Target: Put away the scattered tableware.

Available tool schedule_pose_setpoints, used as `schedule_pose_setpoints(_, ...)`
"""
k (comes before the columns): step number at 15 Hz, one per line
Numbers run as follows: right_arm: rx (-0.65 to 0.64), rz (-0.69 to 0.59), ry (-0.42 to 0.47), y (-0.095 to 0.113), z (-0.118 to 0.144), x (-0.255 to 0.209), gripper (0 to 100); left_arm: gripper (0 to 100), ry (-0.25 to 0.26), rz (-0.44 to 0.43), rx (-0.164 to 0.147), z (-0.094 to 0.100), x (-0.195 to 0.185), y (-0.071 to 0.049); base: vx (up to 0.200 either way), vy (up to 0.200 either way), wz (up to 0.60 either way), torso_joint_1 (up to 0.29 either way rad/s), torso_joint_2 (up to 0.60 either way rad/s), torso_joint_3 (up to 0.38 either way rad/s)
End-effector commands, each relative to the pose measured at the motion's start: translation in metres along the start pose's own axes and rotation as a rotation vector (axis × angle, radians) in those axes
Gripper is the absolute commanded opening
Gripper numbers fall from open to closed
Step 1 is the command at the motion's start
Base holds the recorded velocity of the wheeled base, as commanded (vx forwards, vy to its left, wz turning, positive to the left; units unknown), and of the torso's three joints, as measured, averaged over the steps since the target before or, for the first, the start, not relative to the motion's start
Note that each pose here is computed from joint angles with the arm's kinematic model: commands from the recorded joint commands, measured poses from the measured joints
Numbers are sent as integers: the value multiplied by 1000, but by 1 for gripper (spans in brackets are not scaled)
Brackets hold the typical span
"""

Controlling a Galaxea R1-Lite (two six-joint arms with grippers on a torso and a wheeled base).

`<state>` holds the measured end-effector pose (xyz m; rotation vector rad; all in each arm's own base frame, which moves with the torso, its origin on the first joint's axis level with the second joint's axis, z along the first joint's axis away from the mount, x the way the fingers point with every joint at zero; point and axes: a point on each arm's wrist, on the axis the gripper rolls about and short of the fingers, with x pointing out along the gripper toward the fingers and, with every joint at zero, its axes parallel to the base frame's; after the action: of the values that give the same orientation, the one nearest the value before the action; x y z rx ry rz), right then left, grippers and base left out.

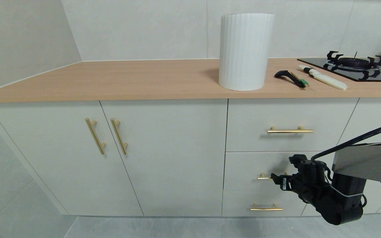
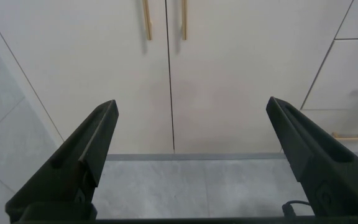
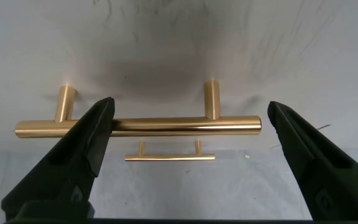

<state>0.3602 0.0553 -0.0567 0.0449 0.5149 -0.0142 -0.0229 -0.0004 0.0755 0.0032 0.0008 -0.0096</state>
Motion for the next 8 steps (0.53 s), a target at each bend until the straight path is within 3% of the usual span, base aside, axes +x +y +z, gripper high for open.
schedule_pose_setpoints(1, -6, -2, 20, 0, -4, 0, 100, 100, 2, 0, 0, 0, 0, 0, 0, 0, 0, 0, 0, 0)
schedule_pose_setpoints(8, -12, -1, 34, 1, -7, -2, 100, 100, 1, 0, 0, 0, 0, 0, 0, 0, 0, 0, 0, 0)
